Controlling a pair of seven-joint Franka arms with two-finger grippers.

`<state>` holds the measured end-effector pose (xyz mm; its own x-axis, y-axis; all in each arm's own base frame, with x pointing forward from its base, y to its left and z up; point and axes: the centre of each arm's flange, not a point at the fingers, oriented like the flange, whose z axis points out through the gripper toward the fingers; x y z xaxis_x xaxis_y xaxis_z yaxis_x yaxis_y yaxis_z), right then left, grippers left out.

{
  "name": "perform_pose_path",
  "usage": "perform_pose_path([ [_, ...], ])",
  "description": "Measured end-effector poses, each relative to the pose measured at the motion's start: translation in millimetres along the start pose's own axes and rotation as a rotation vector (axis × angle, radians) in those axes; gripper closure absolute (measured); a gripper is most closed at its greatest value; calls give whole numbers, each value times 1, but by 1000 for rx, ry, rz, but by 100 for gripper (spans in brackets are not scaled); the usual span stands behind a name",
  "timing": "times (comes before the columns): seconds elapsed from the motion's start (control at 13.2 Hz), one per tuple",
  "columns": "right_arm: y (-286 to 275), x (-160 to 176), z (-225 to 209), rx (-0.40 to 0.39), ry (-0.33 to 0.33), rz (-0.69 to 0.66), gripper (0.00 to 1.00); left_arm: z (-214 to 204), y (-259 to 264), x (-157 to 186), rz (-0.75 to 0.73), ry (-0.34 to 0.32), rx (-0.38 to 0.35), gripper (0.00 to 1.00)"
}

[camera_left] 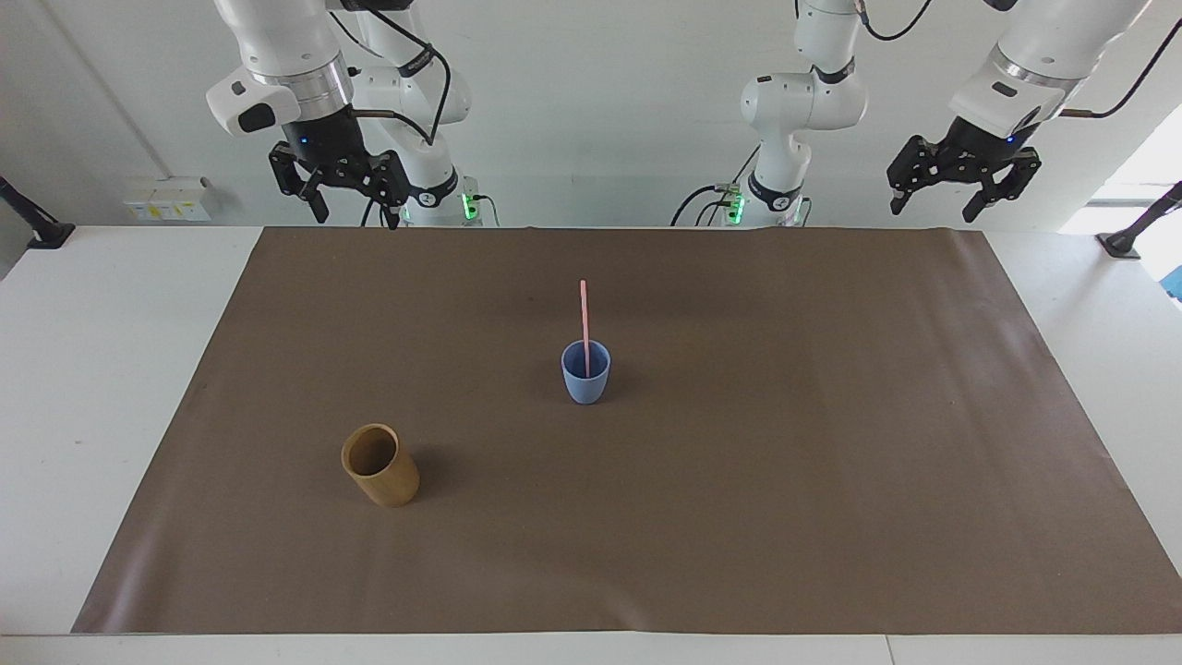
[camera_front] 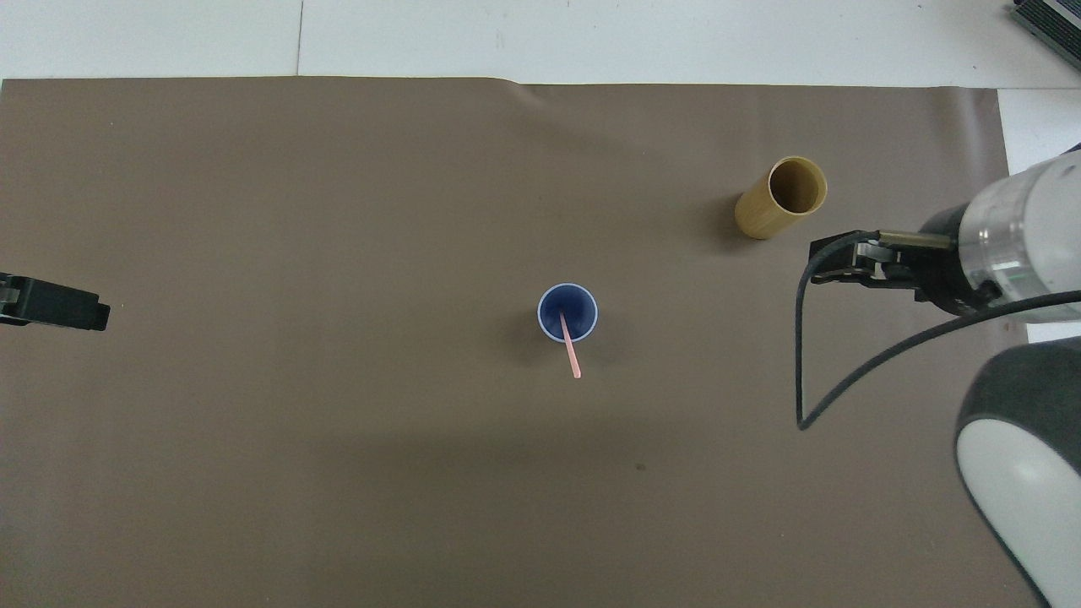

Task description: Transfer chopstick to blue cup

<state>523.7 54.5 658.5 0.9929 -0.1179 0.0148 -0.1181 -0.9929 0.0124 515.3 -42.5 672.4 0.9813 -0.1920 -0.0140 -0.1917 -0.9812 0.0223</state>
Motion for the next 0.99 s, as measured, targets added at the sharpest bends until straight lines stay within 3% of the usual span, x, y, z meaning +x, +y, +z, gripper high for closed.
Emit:
perform_pose_path([
  [0.99, 14, 1, 2, 0, -24, -19, 0, 0, 0, 0, 0, 0, 0, 0],
])
